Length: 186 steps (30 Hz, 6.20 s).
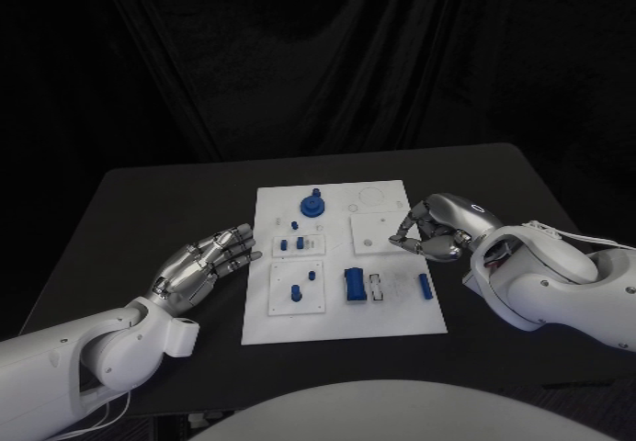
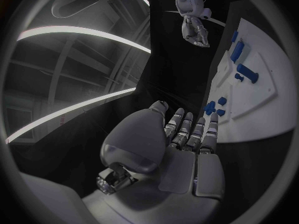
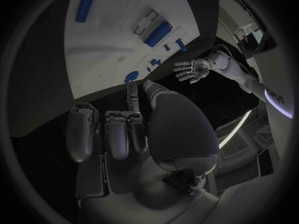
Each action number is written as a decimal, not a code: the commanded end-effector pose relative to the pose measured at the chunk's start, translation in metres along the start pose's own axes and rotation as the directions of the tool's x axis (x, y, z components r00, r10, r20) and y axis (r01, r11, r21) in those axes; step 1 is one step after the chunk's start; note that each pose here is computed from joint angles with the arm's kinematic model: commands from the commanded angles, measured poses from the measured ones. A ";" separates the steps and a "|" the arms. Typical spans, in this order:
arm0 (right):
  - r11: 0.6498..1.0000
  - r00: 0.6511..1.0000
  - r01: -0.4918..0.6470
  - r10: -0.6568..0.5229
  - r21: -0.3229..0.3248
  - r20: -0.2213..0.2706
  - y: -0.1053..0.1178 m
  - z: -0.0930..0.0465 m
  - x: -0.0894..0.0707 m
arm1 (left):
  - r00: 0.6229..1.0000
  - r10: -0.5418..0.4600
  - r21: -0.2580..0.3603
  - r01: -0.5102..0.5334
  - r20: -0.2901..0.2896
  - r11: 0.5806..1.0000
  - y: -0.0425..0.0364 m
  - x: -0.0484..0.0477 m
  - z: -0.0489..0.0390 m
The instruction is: Assemble the parts on the task board
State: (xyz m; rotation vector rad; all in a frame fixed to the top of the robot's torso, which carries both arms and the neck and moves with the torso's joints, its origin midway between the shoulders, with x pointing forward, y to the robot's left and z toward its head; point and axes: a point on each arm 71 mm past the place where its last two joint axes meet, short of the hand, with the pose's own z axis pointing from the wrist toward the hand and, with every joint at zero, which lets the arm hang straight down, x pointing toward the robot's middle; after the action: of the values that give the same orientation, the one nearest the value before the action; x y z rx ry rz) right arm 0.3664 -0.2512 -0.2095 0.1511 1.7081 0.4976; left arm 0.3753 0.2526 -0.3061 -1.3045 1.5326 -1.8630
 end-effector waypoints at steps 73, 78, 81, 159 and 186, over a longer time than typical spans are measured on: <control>0.920 0.882 0.360 -0.283 0.152 -0.377 -0.029 -0.016 0.053 | 0.993 0.111 0.200 -0.101 -0.037 0.975 -0.0478 0.0048 0.0335; 0.932 0.896 0.316 -0.233 0.175 -0.378 -0.030 -0.015 0.058 | 0.993 0.107 0.196 -0.097 -0.040 0.976 -0.0467 0.0051 0.0340; 0.936 0.901 0.296 -0.207 0.190 -0.381 -0.031 -0.015 0.061 | 0.994 0.105 0.194 -0.095 -0.041 0.976 -0.0461 0.0050 0.0341; 0.850 0.853 -0.342 0.460 0.400 -0.247 -0.013 -0.006 0.081 | 0.996 0.070 0.133 -0.062 -0.057 0.989 -0.0300 0.0031 0.0281; 0.949 0.912 -0.188 0.264 0.254 -0.313 -0.009 -0.020 0.074 | 0.996 0.068 0.121 -0.062 -0.053 0.991 -0.0283 0.0018 0.0259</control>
State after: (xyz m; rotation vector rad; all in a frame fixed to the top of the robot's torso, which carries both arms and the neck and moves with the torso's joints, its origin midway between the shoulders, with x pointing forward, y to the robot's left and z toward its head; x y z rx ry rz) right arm 0.3371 -0.2367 -0.2741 0.5210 2.0348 0.5848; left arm 0.4035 0.2460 -0.2849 -1.1734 1.5212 -1.8808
